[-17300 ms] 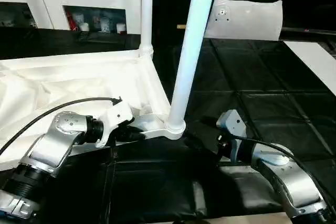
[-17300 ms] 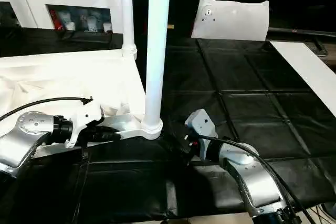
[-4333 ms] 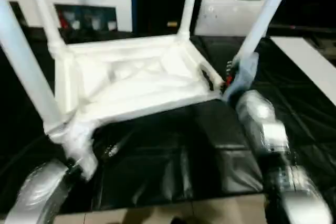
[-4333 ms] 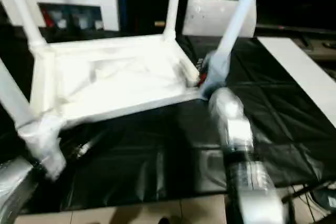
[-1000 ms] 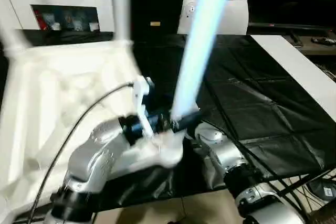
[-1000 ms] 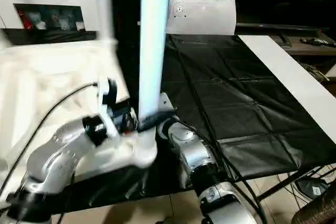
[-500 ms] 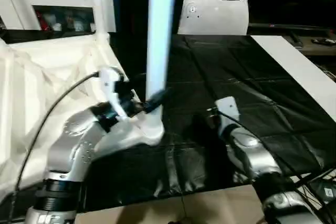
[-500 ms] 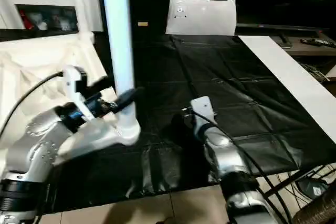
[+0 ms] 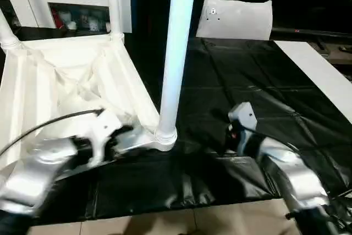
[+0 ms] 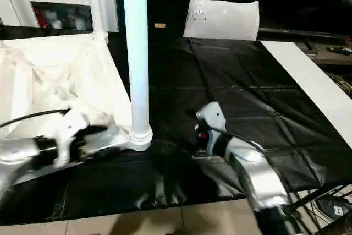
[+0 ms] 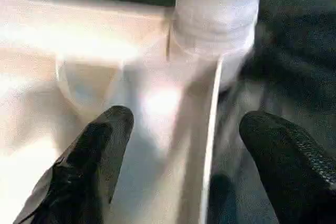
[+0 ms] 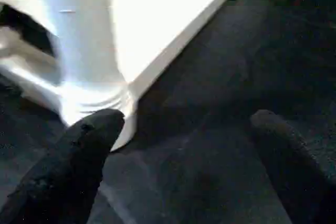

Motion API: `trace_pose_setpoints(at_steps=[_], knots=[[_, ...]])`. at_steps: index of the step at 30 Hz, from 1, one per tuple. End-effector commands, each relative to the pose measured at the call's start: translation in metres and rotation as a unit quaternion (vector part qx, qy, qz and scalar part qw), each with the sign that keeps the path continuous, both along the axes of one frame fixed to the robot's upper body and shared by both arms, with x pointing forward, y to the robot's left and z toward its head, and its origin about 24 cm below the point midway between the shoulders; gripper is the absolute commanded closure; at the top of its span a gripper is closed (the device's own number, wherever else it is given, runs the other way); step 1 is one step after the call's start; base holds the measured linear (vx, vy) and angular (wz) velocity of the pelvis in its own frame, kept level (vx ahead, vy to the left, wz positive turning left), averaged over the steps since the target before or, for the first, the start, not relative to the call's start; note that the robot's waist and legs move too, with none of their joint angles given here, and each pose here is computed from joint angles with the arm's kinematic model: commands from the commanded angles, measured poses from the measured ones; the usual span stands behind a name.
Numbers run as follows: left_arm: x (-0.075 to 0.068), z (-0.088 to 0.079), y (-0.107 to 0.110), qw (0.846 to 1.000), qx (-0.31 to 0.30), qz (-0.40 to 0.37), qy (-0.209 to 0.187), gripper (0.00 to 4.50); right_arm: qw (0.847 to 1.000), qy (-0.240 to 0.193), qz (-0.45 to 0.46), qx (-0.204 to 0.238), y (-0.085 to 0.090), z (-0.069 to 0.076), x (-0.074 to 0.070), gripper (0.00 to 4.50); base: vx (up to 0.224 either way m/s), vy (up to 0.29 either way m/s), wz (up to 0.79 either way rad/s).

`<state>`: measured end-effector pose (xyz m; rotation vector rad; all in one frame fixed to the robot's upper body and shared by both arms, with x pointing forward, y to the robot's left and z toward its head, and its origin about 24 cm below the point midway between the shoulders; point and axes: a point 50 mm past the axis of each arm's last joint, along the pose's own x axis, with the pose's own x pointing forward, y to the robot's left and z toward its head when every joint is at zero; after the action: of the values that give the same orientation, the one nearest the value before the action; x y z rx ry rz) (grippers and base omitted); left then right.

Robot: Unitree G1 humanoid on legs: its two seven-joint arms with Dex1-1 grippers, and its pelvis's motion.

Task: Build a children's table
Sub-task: Rotate table base

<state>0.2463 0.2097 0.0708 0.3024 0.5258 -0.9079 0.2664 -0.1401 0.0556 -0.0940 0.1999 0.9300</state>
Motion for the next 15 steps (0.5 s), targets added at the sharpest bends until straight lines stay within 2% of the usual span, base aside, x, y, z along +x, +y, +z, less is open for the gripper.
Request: trace_pose_setpoints(at_steps=[1, 4, 7, 9, 11, 12, 14, 15], knots=[[-0.001, 0.002, -0.003, 1.0, -0.002, -0.004, 0.01, 0.99, 1.0, 0.006, 0.01, -0.001, -0.002, 0.003, -0.002, 0.0, 0.0, 0.0, 0.0], [0.0, 0.005, -0.006, 1.0, -0.014, -0.002, 0.022, 1.08, 1.0, 0.013, 0.009, -0.008, -0.004, 0.004, -0.004, 0.0, 0.0, 0.0, 0.0], [0.002, 0.007, -0.012, 1.0, -0.016, -0.003, 0.019, 1.43, 1.0, 0.017, 0.009, -0.011, -0.004, 0.004, -0.005, 0.0, 0.0, 0.0, 0.0], [0.006, 0.005, -0.018, 1.0, -0.014, 0.004, 0.005, 1.49, 1.0, 0.012, 0.0, -0.007, -0.001, 0.006, -0.008, 0.0, 0.0, 0.0, 0.0], [0.007, 0.004, -0.019, 1.0, -0.015, 0.011, -0.001, 1.79, 1.0, 0.007, -0.004, -0.003, 0.001, 0.007, -0.009, 0.0, 0.0, 0.0, 0.0], [0.009, 0.005, -0.02, 0.999, -0.024, 0.032, -0.031, 1.88, 1.0, 0.018, -0.02, 0.008, 0.004, 0.008, -0.012, 0.0, 0.0, 0.0, 0.0], [0.01, 0.006, -0.02, 0.998, -0.028, 0.039, -0.043, 1.92, 0.999, 0.023, -0.026, 0.008, 0.006, 0.007, -0.012, 0.0, 0.0, 0.0, 0.0], [0.006, 0.011, -0.02, 0.992, -0.081, 0.085, -0.053, 1.92, 0.999, 0.028, -0.033, 0.031, 0.01, 0.01, -0.019, 0.0, 0.0, 0.0, 0.0]])
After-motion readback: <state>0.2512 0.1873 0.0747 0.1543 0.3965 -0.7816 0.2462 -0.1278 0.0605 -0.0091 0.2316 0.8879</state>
